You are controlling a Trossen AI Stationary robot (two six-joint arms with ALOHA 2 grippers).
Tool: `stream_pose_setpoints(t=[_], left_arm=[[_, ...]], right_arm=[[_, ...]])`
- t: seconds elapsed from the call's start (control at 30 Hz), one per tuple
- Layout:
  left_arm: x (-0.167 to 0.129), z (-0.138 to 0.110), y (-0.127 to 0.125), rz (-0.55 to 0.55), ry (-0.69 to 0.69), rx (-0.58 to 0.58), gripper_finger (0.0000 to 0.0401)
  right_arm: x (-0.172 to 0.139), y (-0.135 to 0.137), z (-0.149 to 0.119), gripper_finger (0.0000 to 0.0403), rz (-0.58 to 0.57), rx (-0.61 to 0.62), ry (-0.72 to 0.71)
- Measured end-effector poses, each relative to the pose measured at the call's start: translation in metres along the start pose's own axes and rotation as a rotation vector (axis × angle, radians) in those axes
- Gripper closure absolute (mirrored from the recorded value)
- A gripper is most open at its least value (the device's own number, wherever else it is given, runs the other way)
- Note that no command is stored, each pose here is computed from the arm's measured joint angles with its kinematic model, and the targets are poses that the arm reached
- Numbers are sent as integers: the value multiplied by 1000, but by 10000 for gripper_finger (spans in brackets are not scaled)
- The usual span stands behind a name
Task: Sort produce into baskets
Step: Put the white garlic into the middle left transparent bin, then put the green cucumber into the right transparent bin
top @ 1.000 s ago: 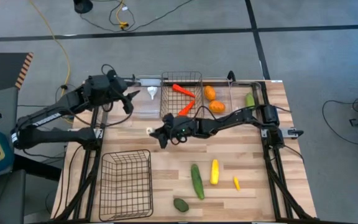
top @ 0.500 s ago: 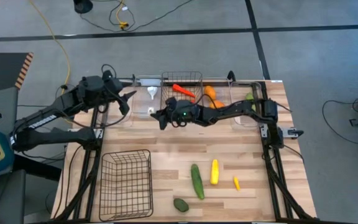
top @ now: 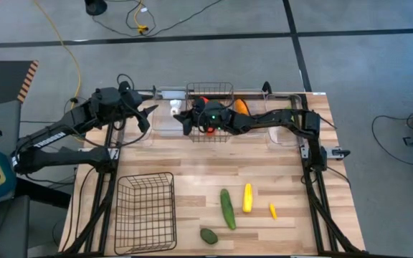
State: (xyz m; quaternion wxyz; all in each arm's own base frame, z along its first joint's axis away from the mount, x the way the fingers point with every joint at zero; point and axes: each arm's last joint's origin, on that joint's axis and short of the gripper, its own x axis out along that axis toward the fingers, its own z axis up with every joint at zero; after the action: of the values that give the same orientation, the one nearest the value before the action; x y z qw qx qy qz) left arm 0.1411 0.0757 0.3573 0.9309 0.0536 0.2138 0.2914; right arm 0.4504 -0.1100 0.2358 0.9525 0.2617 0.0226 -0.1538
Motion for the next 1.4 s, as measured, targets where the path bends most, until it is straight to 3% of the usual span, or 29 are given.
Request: stream_pose_setpoints(t=[0.17,0.47,0.73,0.93,1.1,1.4], left_arm=[[0,0,0,0,0,0,230],[0,0,0,-1,0,-28,230],[0,0,-1,-23,-3,-31,230],[-1,1,-7,-239,-35,-51,230],[4,2,-18,-453,-25,-108,230],[26,3,-55,-659,52,-67,230]], right_arm=[[1,-2,4,238,-2,1,-13],[1,-12,3,150,-49,59,32],[1,-13,4,138,-50,61,27],[-3,-6,9,137,66,-2,65],[-18,11,31,137,172,-71,71],[-80,57,73,137,194,-293,156]])
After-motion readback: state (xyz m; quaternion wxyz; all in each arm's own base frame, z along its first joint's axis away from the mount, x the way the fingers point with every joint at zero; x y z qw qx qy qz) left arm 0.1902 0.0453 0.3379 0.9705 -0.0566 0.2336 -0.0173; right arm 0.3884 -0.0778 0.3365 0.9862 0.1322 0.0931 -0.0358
